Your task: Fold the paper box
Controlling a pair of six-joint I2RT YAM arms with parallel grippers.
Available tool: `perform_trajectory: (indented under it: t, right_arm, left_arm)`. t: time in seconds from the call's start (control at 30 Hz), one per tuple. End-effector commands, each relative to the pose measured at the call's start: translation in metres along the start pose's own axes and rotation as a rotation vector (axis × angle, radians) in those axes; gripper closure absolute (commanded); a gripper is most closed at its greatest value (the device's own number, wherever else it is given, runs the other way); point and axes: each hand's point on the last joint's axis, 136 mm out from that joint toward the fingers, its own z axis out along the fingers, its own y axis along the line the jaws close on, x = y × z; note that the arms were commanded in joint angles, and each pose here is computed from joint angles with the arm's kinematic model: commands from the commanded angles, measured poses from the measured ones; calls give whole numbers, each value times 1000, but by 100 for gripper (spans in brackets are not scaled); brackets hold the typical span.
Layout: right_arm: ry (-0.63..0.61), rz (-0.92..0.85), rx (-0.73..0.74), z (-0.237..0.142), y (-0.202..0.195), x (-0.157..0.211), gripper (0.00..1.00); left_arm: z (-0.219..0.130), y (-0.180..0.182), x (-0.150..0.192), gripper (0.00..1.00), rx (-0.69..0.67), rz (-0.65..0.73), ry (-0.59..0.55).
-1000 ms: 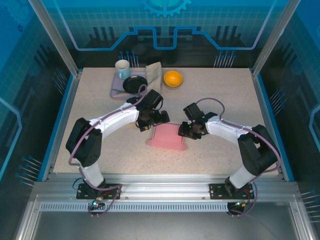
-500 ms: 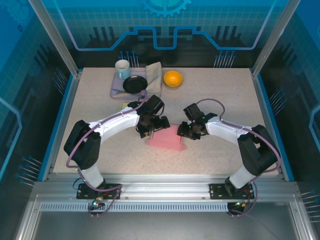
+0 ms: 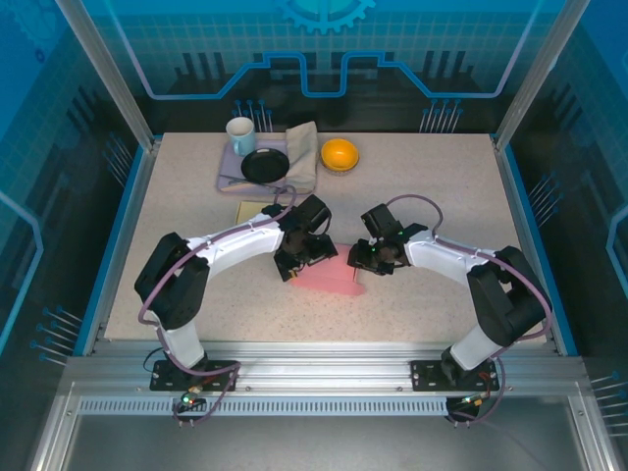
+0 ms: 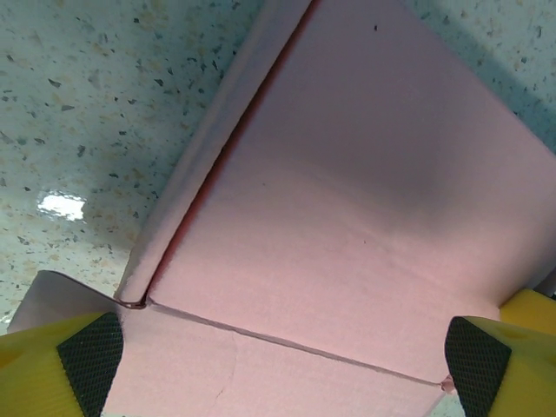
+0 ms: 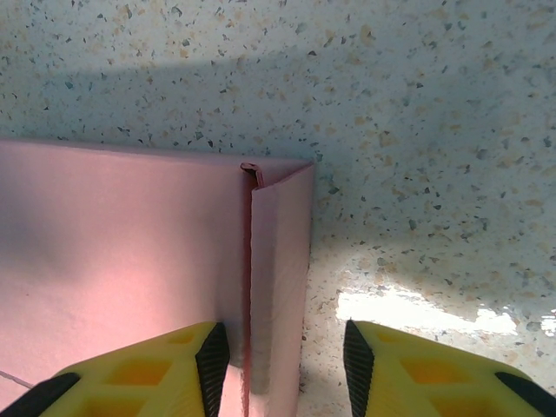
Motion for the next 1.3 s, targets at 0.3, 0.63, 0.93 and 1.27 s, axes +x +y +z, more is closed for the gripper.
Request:
perform_trajectory:
  t: [0.3,0.63,0.93,1.27]
  right_arm:
    - [96,21,74,13,-24,26,57]
    - [99,16,72,12,-22,25,56]
    - [104,18,77,12,-23,26,56]
    - [92,13,79,9,-23,24,56]
  left_arm:
    - [19,22,1,1,-88,24,-2]
    - [9,26,-8,1,-123,113,-49]
    - [19,16,-7,1,-76,106,-33]
    - [28,19,1,1,-58,56,2]
